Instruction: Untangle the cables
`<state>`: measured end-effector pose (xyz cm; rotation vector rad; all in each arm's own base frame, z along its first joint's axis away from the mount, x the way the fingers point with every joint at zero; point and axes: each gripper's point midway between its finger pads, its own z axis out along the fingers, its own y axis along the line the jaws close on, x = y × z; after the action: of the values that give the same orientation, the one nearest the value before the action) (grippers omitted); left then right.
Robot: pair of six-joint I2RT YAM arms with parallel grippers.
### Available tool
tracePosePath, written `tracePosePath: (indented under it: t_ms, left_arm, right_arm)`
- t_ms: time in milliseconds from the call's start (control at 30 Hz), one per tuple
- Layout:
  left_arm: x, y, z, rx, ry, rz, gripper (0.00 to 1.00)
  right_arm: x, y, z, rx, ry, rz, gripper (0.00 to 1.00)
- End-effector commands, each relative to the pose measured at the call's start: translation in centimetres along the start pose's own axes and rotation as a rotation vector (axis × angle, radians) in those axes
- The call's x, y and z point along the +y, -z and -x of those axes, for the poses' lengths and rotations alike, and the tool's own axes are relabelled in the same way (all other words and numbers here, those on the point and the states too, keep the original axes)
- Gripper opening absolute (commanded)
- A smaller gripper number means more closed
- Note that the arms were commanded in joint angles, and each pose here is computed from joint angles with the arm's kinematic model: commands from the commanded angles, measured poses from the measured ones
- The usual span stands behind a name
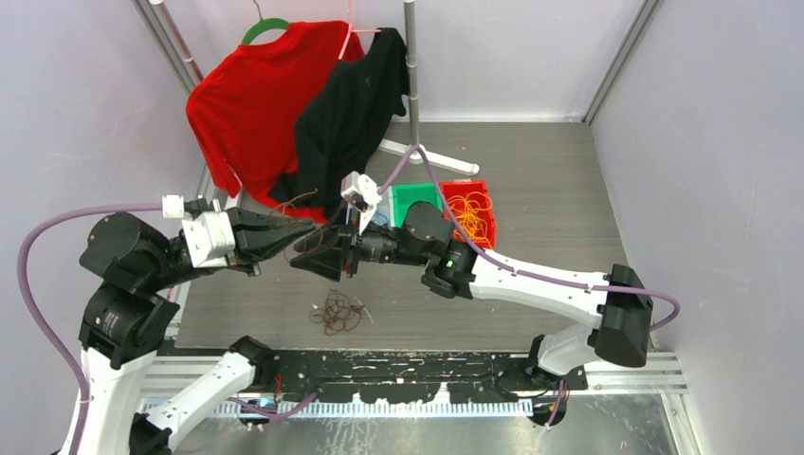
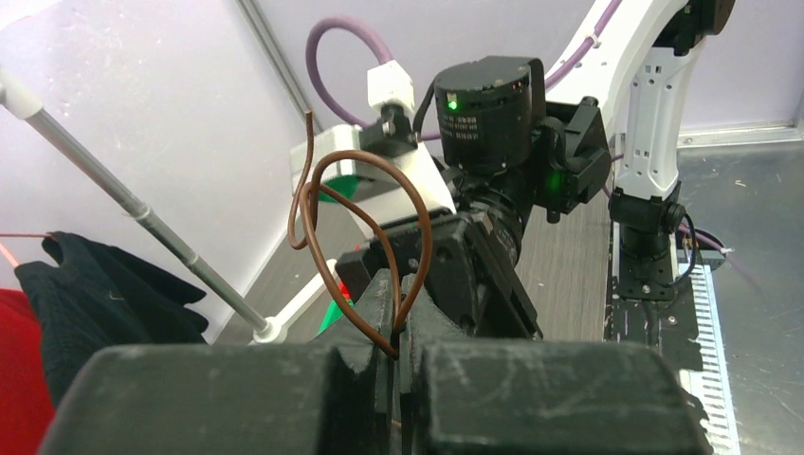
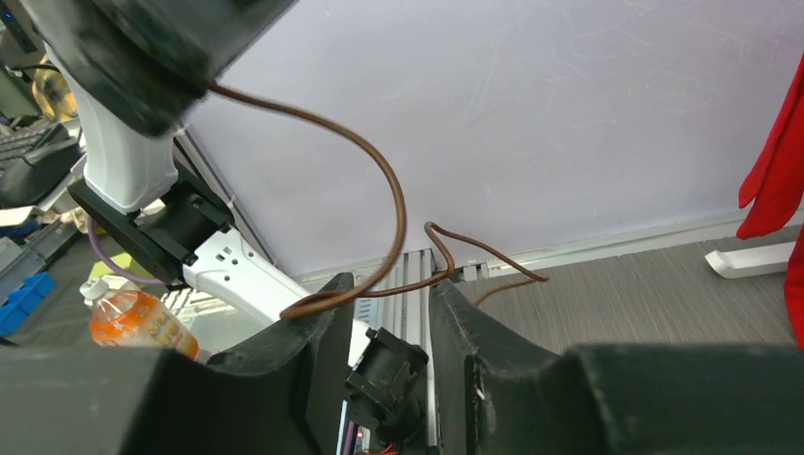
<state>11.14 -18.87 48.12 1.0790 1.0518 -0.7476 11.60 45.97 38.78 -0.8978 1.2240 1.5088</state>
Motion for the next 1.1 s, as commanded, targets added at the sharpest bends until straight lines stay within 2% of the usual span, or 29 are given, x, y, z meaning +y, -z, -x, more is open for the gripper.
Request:
tracePosePath:
  t_ms: [0, 200, 300, 367, 467, 533, 800, 833, 933, 1067]
  left_arm:
    - [0.0, 0.4, 0.2, -0.021, -0.007, 0.024, 0.0]
    - [-0.3, 0.5, -0.1, -0.019, 0.009, 0.021, 0.0]
    - [-0.4, 0.6, -0.2, -0.013, 0.014, 0.018, 0.0]
    - [-0.6, 0.6, -0.5, -0.007, 0.021, 0.014, 0.0]
    - [-0.9, 0.8, -1.0, 0.004, 0.03, 0.014, 0.0]
    - [-1.0, 0.9, -1.4, 0.014, 0.038, 0.017, 0.0]
    - [-1.5, 0.9, -3.5, 0.046, 0.074, 0.009, 0.0]
    - [-1.4, 0.8, -3.5, 0.044, 0.073, 0.008, 0.0]
    - [-1.2, 0.8, -3.2, 0.04, 0.066, 0.012, 0.0]
    - [-1.2, 0.8, -3.1, 0.038, 0.061, 0.013, 0.0]
  right_arm:
    - [2.2, 0.2, 4.7, -0.135, 0.036, 0.056, 0.4]
    - [1.4, 0.2, 4.7, -0.137, 0.032, 0.01, 0.4]
    - [0.9, 0.3, 4.9, -0.155, 0.041, -0.019, 0.37]
    - [0.8, 0.5, 5.4, -0.176, 0.049, -0.033, 0.29]
    - [0.5, 1.4, 6.3, -0.201, 0.09, -0.07, 0.08]
    - [-0.1, 2.3, 6.7, -0.215, 0.112, -0.115, 0.01]
    - [0.2, 4.4, 6.4, -0.211, 0.134, -0.126, 0.01]
    - [0.5, 4.4, 6.0, -0.189, 0.129, -0.108, 0.06]
    - [0.2, 4.4, 4.4, -0.104, 0.076, -0.128, 0.53]
    - [-0.9, 5.9, 4.4, -0.077, -0.01, -0.224, 0.73]
